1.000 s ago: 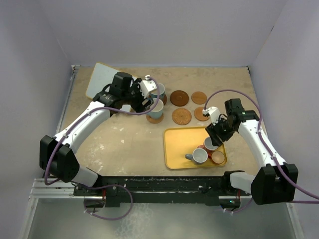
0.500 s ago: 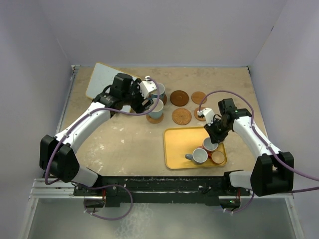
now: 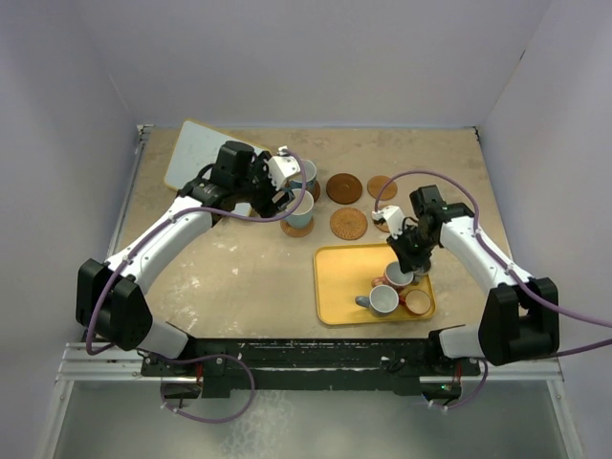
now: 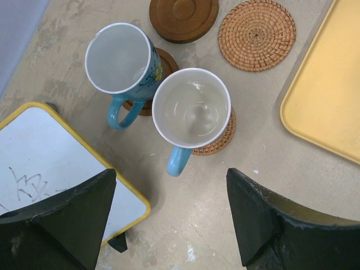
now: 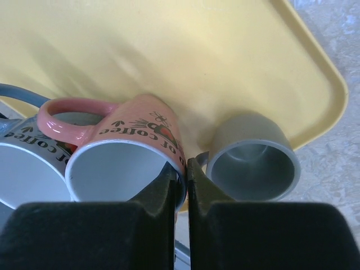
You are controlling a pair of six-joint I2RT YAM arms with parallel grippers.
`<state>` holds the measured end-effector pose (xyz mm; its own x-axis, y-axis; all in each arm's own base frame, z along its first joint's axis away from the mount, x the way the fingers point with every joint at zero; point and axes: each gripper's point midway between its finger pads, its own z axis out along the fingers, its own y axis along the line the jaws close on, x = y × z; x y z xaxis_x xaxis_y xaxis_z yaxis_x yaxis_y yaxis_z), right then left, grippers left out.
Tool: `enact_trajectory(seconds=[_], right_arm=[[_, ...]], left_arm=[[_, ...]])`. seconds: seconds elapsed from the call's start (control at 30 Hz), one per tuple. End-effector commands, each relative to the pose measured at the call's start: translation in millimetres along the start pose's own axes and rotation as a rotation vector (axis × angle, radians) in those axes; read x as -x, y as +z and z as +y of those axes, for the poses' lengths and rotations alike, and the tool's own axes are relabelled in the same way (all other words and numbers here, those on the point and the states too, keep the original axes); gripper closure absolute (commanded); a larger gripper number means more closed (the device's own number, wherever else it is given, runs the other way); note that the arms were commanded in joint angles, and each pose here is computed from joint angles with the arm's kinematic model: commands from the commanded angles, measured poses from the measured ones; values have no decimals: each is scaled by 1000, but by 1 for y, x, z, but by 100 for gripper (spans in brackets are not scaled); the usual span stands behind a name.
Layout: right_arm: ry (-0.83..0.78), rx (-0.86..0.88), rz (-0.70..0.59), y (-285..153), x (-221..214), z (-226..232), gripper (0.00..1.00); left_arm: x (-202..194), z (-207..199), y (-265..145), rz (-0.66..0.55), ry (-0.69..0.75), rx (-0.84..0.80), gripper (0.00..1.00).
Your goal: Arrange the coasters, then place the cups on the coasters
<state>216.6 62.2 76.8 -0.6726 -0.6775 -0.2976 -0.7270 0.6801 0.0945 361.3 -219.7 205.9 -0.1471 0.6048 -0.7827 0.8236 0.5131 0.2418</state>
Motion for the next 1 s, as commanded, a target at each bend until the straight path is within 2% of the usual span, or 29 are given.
enact_trajectory(seconds=[0.0, 0.2, 0.97], right_arm=[[-4, -42, -74, -18, 30, -10, 95], [-16, -64, -128, -35, 56, -20, 100], [32, -225, -314, -108, 171, -77, 100]], left_arm=[[12, 9, -7, -49, 12, 38, 23], [12, 9, -10, -49, 17, 42, 23], [6, 28, -40, -17, 36, 203, 23]])
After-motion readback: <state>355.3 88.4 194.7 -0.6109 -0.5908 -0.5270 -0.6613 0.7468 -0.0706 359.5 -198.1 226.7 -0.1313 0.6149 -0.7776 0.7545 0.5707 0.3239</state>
